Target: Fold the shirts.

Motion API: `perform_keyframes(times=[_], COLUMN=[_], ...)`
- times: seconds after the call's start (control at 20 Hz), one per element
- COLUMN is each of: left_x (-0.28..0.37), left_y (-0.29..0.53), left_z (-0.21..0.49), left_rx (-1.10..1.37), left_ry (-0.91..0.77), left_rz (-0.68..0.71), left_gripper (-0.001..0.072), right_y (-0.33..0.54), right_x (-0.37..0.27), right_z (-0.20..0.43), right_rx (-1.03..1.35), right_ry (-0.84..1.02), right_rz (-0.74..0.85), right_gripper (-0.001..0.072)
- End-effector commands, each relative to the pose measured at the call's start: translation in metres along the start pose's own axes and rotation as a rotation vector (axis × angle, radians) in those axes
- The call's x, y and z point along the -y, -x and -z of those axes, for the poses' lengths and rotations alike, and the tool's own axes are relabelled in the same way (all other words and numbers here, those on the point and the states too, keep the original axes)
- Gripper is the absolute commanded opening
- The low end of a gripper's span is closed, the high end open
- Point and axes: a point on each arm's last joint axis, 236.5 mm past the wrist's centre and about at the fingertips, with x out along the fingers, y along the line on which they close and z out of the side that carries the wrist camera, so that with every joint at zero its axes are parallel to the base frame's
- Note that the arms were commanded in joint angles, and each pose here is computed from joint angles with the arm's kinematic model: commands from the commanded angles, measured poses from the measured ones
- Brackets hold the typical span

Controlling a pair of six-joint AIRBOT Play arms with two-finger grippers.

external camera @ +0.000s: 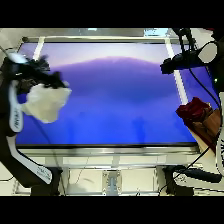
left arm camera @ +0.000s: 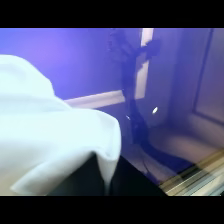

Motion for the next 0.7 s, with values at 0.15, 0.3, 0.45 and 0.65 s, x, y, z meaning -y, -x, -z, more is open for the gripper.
perform_keyframes(times=[0.15, 0.3, 0.45, 0.65], left_x=[0.207, 0.244, 0.256, 0.215], left_y=[-0.144, -0.172, -0.174, -0.104], left_z=[0.043, 0.070, 0.065, -0.003], left_rx=[0.005, 0.015, 0.064, 0.201], left_ry=[-0.518, -0.648, -0.691, -0.691], left_rz=[-0.017, -0.063, -0.077, -0.357], left_gripper=[0.0008, 0.0009, 0.0181, 0.0699], right_y=[0.002, 0.002, 0.002, -0.003], right_x=[0.018, 0.019, 0.019, 0.011], right_z=[0.026, 0.026, 0.027, 0.026], right_rx=[-0.111, -0.112, -0.114, -0.111], right_ry=[0.029, 0.034, 0.033, 0.021], right_rz=[0.073, 0.079, 0.077, 0.043], right_gripper=[0.0277, 0.0277, 0.0278, 0.0278])
